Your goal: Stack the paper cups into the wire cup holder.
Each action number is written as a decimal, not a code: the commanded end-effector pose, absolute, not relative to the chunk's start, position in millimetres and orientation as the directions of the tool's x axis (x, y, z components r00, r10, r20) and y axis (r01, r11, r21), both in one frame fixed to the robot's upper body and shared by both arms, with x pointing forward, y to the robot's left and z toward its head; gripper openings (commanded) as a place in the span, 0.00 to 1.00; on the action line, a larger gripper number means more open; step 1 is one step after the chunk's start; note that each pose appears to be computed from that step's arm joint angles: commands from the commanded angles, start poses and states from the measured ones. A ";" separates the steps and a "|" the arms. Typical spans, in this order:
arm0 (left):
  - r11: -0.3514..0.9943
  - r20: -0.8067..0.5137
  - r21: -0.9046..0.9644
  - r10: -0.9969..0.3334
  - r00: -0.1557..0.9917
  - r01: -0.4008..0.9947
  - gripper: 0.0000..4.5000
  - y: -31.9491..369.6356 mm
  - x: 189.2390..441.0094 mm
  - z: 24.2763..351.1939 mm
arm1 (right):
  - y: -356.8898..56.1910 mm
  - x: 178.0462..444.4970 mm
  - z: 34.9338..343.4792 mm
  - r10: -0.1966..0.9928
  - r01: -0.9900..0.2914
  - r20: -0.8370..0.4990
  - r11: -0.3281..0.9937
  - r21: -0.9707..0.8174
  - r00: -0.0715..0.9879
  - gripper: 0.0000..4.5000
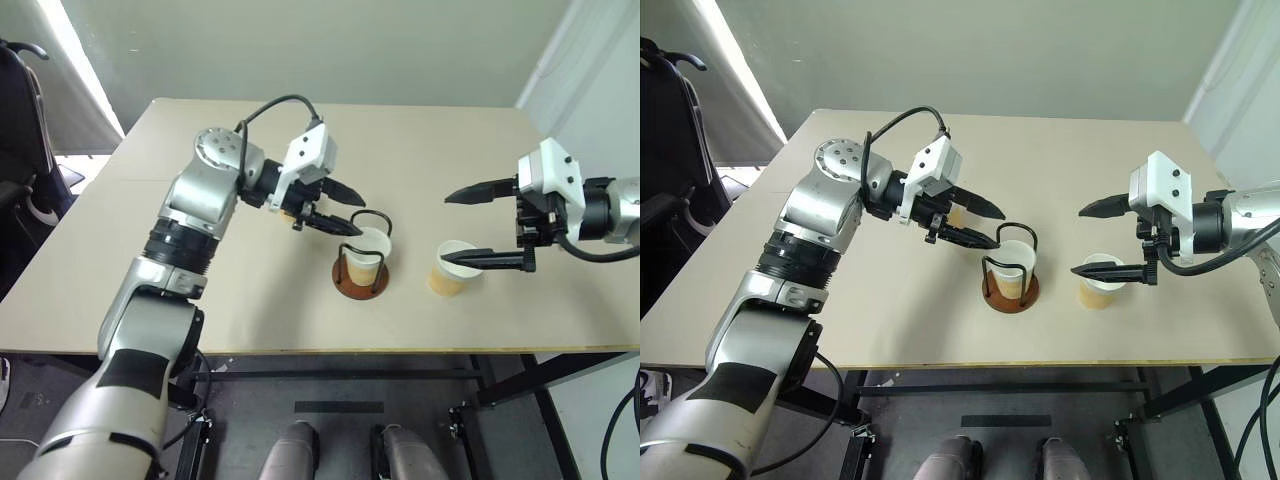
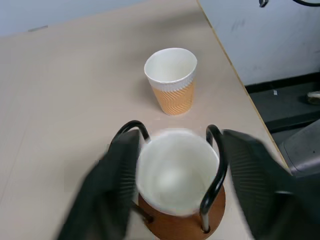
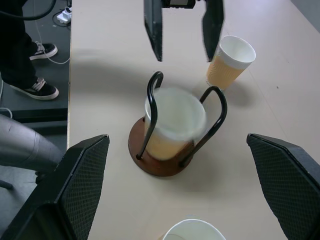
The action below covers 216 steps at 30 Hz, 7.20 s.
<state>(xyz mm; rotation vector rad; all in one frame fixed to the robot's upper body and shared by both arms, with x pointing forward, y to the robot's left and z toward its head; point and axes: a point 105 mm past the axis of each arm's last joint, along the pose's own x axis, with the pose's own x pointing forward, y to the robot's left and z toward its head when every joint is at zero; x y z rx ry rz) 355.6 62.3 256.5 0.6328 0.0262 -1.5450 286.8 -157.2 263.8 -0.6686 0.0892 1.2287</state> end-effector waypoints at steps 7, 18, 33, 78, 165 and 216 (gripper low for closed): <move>-0.019 -0.280 0.449 -0.953 0.120 0.893 0.99 60.9 358.5 284.9 | -158.9 283.7 276.3 0.841 -0.863 -0.386 0.171 -0.476 0.379 1.00; 0.198 -0.020 0.358 -0.975 0.220 0.912 0.99 98.0 359.9 329.2 | -164.3 292.0 255.2 0.799 -0.865 -0.424 0.223 -0.449 0.426 1.00; 0.174 -0.154 0.324 -0.960 0.233 0.930 0.99 131.7 341.5 300.5 | -182.7 311.1 214.1 0.659 -0.862 -0.612 0.115 -0.493 0.438 1.00; -0.099 -0.495 0.263 -0.868 0.046 0.960 1.00 164.4 296.0 262.2 | -196.8 322.1 181.5 0.524 -0.881 -0.765 -0.056 -0.470 0.375 0.48; 0.041 -0.401 0.320 -0.899 0.175 0.946 1.00 182.0 308.5 301.4 | -79.2 311.0 257.4 0.786 -0.766 -0.566 -0.197 -0.612 0.250 0.27; -0.110 -0.554 0.816 -0.432 0.712 0.568 1.00 174.0 442.2 225.0 | -89.5 287.1 341.0 0.956 -0.836 -0.109 0.178 -0.519 0.271 0.65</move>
